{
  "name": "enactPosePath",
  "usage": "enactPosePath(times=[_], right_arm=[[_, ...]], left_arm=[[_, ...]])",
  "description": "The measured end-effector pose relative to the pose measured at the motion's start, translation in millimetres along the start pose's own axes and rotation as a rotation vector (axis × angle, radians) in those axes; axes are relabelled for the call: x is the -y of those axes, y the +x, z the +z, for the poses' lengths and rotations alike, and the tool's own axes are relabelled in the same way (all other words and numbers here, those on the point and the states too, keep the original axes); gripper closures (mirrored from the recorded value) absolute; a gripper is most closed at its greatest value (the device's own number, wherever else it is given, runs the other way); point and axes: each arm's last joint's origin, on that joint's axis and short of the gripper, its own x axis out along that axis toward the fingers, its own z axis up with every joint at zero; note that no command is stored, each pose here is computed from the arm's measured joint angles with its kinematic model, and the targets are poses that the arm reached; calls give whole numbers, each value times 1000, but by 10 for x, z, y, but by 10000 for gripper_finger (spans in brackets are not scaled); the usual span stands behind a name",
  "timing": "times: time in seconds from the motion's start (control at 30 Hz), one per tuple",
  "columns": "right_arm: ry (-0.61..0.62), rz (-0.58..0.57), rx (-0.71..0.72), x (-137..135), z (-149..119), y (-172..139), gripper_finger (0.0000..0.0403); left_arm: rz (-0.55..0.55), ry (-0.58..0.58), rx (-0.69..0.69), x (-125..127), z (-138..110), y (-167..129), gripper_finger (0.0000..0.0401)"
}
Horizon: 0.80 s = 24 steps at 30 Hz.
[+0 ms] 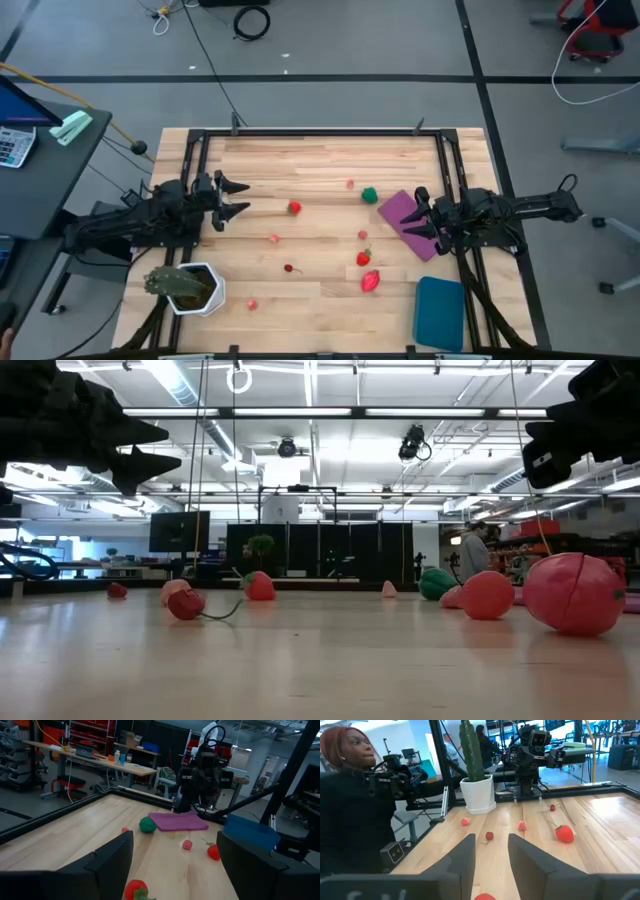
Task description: Pick and placing Produce into tupperware
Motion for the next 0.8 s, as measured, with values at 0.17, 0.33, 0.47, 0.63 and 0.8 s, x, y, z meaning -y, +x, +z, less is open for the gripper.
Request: enactPosePath(times=[0.17, 0.33, 0.47, 0.63, 0.8], right_arm=[[0, 0, 0, 0, 0, 0, 279], [0, 0, 0, 0, 0, 0, 279], [0, 0, 0, 0, -1, 0, 279], [0, 0, 0, 0, -1, 0, 279], [0, 0, 0, 0, 0, 0, 279]], left_arm=[[0, 0, 0, 0, 0, 0, 110], [0, 0, 0, 0, 0, 0, 110], [0, 0, 0, 0, 0, 0, 110], [8, -1, -20, -7, -11, 23, 110], [16, -3, -54, -16, -44, 42, 110]])
